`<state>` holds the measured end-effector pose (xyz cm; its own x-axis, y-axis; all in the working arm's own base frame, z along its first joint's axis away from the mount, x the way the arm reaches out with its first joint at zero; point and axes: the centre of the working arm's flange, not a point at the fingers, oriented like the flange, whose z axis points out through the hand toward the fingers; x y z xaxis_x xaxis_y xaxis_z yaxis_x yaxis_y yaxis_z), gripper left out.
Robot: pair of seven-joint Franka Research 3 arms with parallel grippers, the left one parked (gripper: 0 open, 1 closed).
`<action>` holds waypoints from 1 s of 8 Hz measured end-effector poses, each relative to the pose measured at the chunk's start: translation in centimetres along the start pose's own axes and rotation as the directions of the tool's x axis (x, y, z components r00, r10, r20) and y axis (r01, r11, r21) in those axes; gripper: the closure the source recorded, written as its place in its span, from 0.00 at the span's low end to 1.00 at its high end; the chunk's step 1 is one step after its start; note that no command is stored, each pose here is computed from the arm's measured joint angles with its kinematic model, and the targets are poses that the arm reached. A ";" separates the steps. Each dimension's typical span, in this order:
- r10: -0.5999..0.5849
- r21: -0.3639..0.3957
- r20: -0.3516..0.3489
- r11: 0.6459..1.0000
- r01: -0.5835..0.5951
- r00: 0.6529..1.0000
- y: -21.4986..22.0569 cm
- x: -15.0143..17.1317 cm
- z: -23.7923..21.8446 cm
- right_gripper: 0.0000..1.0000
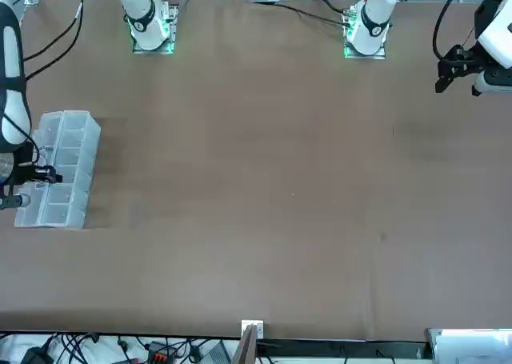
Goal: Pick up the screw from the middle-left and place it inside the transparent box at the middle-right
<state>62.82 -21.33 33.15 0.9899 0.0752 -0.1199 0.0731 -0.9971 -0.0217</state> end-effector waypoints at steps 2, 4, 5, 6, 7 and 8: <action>-0.004 0.002 0.002 1.000 0.004 1.000 1.2 -0.2 1.6 0.93; -0.010 0.005 0.005 1.000 0.010 1.000 1.0 0.0 2.1 0.83; -0.012 0.005 0.003 1.000 0.011 1.000 0.9 0.0 2.0 0.67; -0.012 0.004 0.000 1.000 0.012 1.000 0.9 0.1 1.9 0.46; -0.013 0.001 -0.005 1.000 0.013 1.000 0.9 0.2 1.6 0.29; -0.016 -0.004 -0.019 1.000 0.016 1.000 0.8 0.5 0.7 0.07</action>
<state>63.24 -22.08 32.42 0.9908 0.0906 -0.1002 0.0891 -0.9958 -0.0196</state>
